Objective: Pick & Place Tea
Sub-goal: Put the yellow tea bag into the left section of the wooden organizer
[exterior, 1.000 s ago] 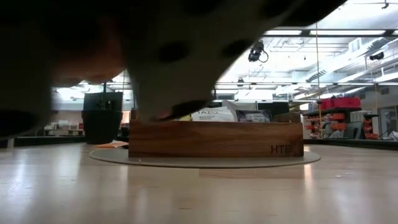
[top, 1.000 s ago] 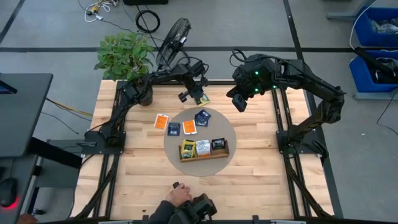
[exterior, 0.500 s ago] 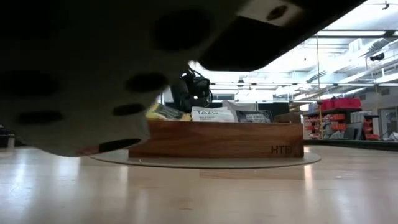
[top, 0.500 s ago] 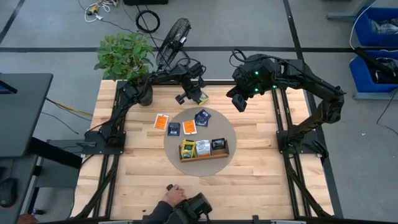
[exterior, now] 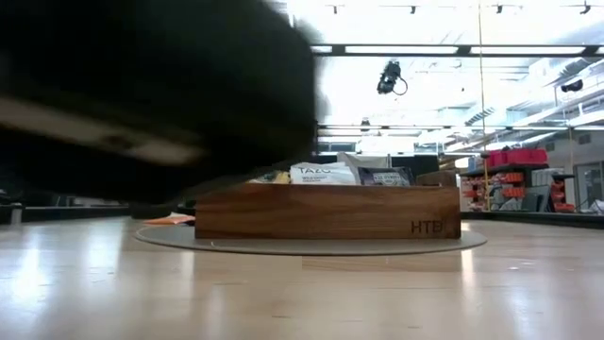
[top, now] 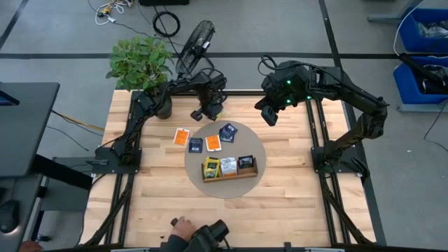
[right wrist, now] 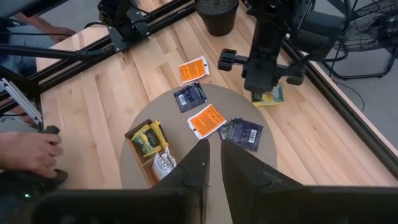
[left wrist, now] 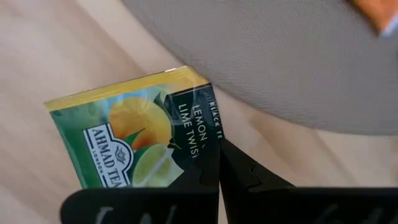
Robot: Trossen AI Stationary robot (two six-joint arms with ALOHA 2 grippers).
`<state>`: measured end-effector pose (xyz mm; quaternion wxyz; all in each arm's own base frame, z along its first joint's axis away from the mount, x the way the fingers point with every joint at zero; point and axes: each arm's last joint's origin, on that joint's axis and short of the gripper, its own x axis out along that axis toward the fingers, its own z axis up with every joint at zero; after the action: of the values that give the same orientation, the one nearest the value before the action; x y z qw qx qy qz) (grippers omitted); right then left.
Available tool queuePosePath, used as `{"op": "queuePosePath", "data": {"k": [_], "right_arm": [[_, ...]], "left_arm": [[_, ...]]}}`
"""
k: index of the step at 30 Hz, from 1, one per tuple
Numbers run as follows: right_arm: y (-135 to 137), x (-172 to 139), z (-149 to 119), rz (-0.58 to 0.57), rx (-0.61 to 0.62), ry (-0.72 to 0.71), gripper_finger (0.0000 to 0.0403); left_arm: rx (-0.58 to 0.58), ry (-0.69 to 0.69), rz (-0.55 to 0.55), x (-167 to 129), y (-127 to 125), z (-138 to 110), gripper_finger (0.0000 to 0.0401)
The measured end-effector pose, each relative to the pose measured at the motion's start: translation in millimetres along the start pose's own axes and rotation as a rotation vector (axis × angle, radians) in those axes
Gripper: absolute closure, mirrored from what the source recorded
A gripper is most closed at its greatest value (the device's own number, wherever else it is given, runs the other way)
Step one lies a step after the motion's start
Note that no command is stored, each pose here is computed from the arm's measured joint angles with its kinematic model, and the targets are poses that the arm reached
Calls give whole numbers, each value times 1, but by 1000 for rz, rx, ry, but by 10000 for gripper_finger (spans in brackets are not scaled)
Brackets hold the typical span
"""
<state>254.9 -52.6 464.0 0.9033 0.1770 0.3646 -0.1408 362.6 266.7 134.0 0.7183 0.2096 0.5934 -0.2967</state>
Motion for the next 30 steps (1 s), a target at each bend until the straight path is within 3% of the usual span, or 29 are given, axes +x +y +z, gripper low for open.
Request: {"op": "queuePosePath", "data": {"k": [7, 12, 18, 22, 26, 30], "right_arm": [[0, 0, 0, 0, -15, 0, 352], [0, 0, 0, 0, -26, 0, 352], [0, 0, 0, 0, -42, 0, 352], [0, 0, 0, 0, -52, 0, 352], [0, 0, 0, 0, -48, 1, 352], [0, 0, 0, -1, -48, 4, 352]], "left_arm": [[-228, 88, -141, 1, -15, -4, 399], [-316, 137, -244, -1, -27, 3, 399], [-335, 203, -111, -24, -32, 22, 399], [-322, 142, 9, -39, -26, 27, 397], [-345, 106, 30, -41, -21, 20, 375], [-318, 112, 2, -40, -20, 7, 328]]}}
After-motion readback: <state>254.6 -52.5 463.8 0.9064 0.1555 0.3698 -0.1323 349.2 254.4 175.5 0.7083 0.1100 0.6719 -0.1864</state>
